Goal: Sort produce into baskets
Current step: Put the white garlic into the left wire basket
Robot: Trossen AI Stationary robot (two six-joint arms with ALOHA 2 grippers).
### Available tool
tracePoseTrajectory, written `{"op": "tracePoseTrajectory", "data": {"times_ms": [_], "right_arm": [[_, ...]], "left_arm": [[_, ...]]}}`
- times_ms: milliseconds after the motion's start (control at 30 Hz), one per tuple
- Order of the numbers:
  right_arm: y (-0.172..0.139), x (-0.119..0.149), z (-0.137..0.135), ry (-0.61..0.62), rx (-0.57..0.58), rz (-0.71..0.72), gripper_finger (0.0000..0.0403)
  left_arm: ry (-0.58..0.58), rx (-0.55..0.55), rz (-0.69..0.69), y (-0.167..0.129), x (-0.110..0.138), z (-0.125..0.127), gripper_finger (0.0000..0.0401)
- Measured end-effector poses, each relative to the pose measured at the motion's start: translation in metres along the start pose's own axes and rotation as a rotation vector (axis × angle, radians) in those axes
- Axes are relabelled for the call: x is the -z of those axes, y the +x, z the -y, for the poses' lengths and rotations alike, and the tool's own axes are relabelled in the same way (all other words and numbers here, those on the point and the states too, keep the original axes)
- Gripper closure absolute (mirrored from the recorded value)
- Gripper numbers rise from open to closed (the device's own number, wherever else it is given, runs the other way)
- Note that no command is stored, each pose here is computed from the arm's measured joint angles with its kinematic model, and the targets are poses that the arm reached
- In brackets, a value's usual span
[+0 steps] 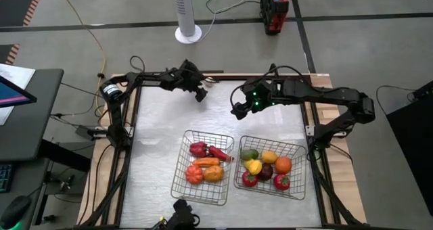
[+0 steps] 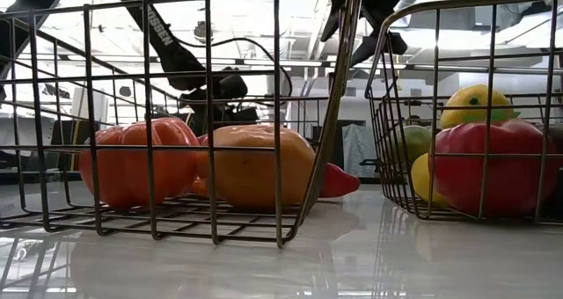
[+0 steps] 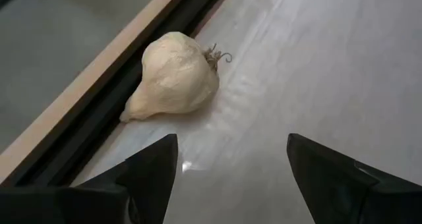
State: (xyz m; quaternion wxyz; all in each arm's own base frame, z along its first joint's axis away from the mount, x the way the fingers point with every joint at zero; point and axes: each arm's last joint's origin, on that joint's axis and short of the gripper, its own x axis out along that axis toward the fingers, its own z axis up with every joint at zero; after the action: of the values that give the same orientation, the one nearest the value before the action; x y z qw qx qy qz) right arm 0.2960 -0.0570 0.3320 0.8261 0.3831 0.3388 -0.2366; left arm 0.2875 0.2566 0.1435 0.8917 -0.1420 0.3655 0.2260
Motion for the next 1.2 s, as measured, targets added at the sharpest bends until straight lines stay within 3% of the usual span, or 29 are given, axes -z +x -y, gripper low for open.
{"op": "tracePoseTrajectory", "data": {"times_ms": [300,533,867,1033,1200], "right_arm": [[0.0,0.0,0.0,0.026,-0.001,0.004,0.0065],[0.0,-0.001,0.0,0.023,-0.004,0.007,0.0065],[0.0,-0.003,-0.002,0.02,-0.023,0.027,0.0065],[0.0,-0.003,-0.002,0.02,-0.025,0.029,0.0065],[0.0,-0.003,-0.002,0.02,-0.026,0.029,0.0065]], "left_arm": [[0.038,-0.168,0.075,0.005,0.002,0.008,0.0082],[0.009,-0.197,0.117,0.009,0.0,0.007,0.0043],[-0.07,-0.188,0.119,0.009,0.001,0.008,0.0042],[-0.045,-0.177,0.123,0.009,0.0,0.009,0.0042],[-0.057,-0.129,0.081,0.025,-0.001,0.007,0.0042]]}}
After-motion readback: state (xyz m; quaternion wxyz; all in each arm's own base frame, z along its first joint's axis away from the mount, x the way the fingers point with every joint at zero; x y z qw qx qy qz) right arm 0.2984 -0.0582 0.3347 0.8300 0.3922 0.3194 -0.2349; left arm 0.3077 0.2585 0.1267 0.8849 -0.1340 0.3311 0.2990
